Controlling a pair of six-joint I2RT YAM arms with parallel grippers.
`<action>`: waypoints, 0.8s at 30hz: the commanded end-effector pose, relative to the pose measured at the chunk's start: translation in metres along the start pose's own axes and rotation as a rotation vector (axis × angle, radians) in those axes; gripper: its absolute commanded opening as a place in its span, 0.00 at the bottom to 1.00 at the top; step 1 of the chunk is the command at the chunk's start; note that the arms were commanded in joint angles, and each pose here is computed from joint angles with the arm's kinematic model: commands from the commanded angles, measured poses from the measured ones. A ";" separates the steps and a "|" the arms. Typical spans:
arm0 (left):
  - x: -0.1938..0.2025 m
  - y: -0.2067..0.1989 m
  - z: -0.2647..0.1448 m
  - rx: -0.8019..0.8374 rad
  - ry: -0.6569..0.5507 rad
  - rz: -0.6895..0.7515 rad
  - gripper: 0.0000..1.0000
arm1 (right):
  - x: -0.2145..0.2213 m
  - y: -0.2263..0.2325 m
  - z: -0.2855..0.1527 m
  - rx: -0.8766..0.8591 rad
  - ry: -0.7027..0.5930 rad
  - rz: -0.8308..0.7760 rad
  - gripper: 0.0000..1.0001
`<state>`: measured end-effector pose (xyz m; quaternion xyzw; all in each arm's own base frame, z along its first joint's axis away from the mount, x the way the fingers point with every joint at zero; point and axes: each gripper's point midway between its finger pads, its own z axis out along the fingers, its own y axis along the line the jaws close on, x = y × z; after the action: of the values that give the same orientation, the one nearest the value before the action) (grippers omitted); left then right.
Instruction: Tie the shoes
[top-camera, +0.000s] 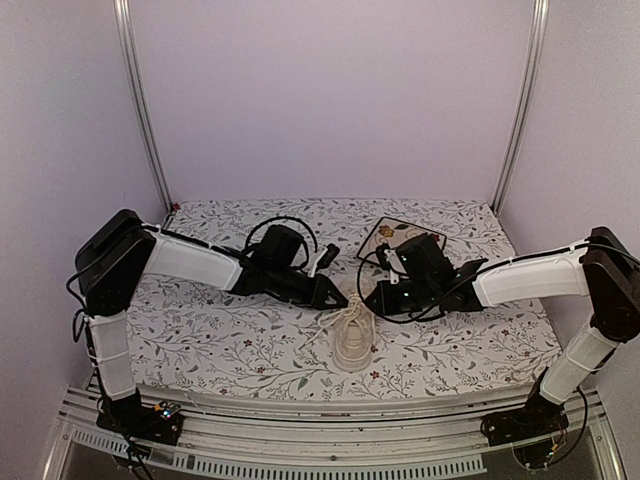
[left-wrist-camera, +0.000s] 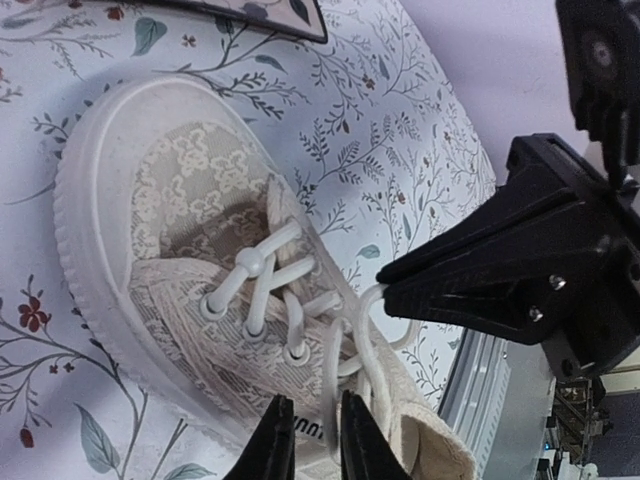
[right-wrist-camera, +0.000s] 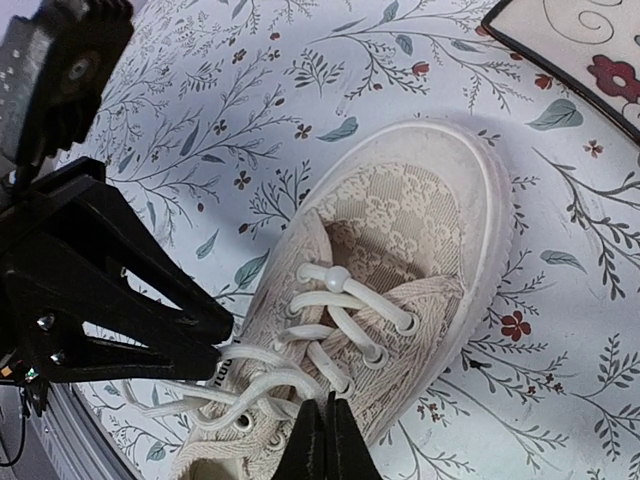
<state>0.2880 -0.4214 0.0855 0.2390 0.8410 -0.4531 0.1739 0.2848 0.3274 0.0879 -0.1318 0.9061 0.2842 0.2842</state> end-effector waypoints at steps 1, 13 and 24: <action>0.007 0.005 0.012 0.012 0.025 -0.008 0.15 | -0.010 0.008 -0.001 -0.024 -0.026 -0.005 0.02; 0.009 -0.006 0.016 0.060 0.034 -0.002 0.12 | -0.008 0.007 -0.002 -0.023 -0.025 -0.002 0.02; 0.009 -0.019 0.017 0.108 0.025 0.006 0.00 | -0.010 0.007 -0.004 -0.024 -0.031 -0.001 0.02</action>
<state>0.2774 -0.4327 0.0760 0.2445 0.8325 -0.4745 0.1482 0.2841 0.3279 0.0879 -0.1326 0.9060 0.2859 0.2827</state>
